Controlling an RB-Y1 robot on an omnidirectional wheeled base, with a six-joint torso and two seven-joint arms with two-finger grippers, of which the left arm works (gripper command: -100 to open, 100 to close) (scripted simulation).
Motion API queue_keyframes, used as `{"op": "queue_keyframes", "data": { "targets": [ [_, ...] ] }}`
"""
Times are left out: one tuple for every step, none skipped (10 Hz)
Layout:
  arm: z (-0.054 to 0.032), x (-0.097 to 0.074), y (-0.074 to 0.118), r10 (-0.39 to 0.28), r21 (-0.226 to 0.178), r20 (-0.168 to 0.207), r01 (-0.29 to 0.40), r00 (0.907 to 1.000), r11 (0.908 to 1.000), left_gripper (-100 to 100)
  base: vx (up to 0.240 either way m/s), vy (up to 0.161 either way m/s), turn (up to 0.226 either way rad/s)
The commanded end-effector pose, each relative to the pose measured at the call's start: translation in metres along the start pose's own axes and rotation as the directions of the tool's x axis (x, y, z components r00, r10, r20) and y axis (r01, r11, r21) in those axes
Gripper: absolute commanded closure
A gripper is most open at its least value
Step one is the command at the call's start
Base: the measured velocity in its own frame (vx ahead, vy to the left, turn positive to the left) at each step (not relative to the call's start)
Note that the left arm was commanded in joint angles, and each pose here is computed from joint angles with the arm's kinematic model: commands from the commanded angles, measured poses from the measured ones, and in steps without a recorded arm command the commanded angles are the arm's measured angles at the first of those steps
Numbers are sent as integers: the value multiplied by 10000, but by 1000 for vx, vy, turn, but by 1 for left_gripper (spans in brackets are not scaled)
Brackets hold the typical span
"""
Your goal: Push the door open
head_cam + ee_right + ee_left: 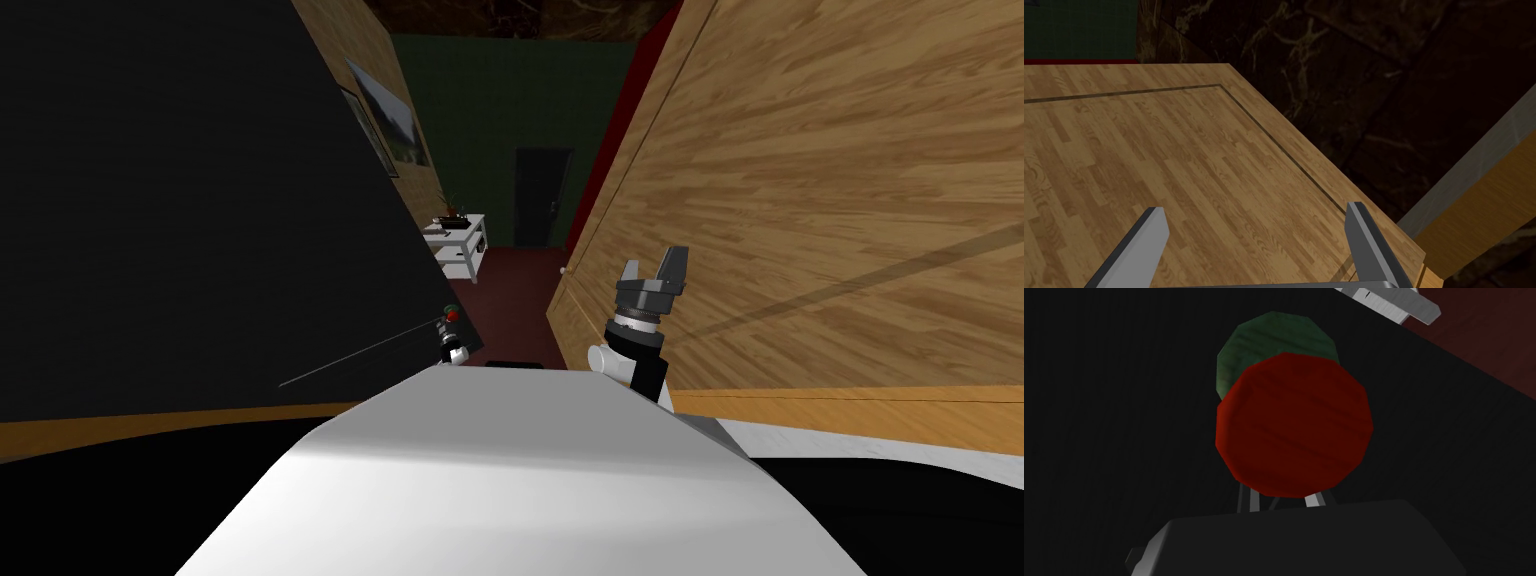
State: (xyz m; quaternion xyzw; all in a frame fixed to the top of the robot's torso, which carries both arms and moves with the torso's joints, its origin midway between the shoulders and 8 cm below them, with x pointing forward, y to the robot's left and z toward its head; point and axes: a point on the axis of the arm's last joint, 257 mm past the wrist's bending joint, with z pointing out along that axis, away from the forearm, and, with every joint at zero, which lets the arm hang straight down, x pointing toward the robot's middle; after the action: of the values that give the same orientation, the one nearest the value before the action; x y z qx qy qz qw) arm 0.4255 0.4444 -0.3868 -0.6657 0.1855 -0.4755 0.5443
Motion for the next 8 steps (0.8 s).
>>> {"op": "queue_keyframes", "data": {
  "targets": [
    [69, 99, -131, -420, 378, -175, 426, 9990, 9984, 100, 30, 18, -12],
    [61, 83, -133, -952, 419, -62, 954, 9954, 9946, 100, 38, 25, -23],
    [61, 83, -133, -978, 419, -63, 979, 9952, 9943, 100, 34, 16, -27],
    [52, 67, -134, -1513, 471, 46, 1509, 9885, 9874, 100, 32, 22, -29],
    [43, 51, -134, -1920, 532, 157, 1909, 9813, 9802, 100, 58, 46, -25],
    [43, 51, -134, -2083, 534, 148, 2073, 9780, 9768, 100, 49, 26, -16],
    [43, 51, -134, -2083, 534, 148, 2073, 9780, 9768, 100, 22, 3, 1],
    [43, 51, -134, -2083, 534, 148, 2073, 9780, 9768, 100, 8, 0, -5]
  ]
}}
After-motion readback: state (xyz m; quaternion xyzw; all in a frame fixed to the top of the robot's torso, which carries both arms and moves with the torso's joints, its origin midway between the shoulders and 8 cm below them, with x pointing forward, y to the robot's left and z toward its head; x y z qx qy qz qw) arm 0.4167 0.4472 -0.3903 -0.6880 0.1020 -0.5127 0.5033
